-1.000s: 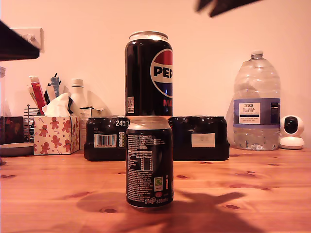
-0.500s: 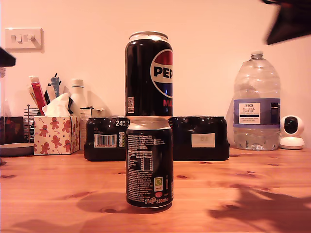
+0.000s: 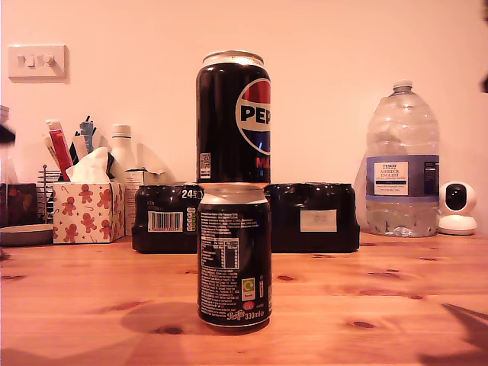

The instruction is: Stack up the Pepsi cans on top of each other

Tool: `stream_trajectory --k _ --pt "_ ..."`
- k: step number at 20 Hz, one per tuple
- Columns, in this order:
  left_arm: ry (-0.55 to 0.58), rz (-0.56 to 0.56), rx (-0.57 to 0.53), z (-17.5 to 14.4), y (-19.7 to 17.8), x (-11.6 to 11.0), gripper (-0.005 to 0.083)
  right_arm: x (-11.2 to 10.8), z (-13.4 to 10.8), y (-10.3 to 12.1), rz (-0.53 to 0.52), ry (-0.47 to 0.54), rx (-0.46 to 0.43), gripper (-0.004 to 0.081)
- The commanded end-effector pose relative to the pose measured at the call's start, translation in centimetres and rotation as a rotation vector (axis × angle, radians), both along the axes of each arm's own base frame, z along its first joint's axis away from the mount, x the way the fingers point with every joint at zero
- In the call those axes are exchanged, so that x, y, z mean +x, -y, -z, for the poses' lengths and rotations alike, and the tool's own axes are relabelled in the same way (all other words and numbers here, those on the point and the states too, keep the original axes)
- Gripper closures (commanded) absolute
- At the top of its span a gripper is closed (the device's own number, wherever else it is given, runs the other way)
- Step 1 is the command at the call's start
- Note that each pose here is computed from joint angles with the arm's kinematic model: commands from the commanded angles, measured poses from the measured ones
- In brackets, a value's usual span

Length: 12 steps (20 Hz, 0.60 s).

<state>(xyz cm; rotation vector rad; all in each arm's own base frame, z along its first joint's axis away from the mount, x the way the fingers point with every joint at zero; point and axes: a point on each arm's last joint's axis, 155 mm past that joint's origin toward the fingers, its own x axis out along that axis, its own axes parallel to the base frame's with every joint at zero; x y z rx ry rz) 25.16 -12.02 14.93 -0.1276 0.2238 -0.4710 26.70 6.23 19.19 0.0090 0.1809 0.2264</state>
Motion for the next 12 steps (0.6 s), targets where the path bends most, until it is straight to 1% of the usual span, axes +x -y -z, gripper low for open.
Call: stream_trajectory --k 1,3,5,6,9,12 --pt "-0.002 -0.002 -0.002 0.3 -0.1 0.0 0.0797 -0.8 0.6 0.2 0.002 -0.008 0.004 0.0783" --pt "0.017 -0.002 -0.010 -0.2 -0.1 -0.1 0.0797 -1.8 0.1 0.5 0.003 0.013 0.011 0.0783" --pt "0.033 -0.003 -0.017 -0.7 -0.2 -0.2 0.0797 -2.3 -1.2 0.5 0.007 0.056 0.072 0.0783" --pt "0.040 -0.003 -0.019 -0.9 -0.2 -0.3 0.0797 -2.5 -1.3 0.6 0.008 0.063 0.072 0.0783" --pt "0.039 -0.005 -0.018 -0.9 -0.3 -0.3 0.0797 -2.6 -0.6 0.6 0.009 0.035 0.065 0.0783" --pt "-0.006 -0.005 -0.002 0.3 -0.3 -0.5 0.0797 -3.0 1.5 0.7 0.012 -0.048 0.045 0.0783"
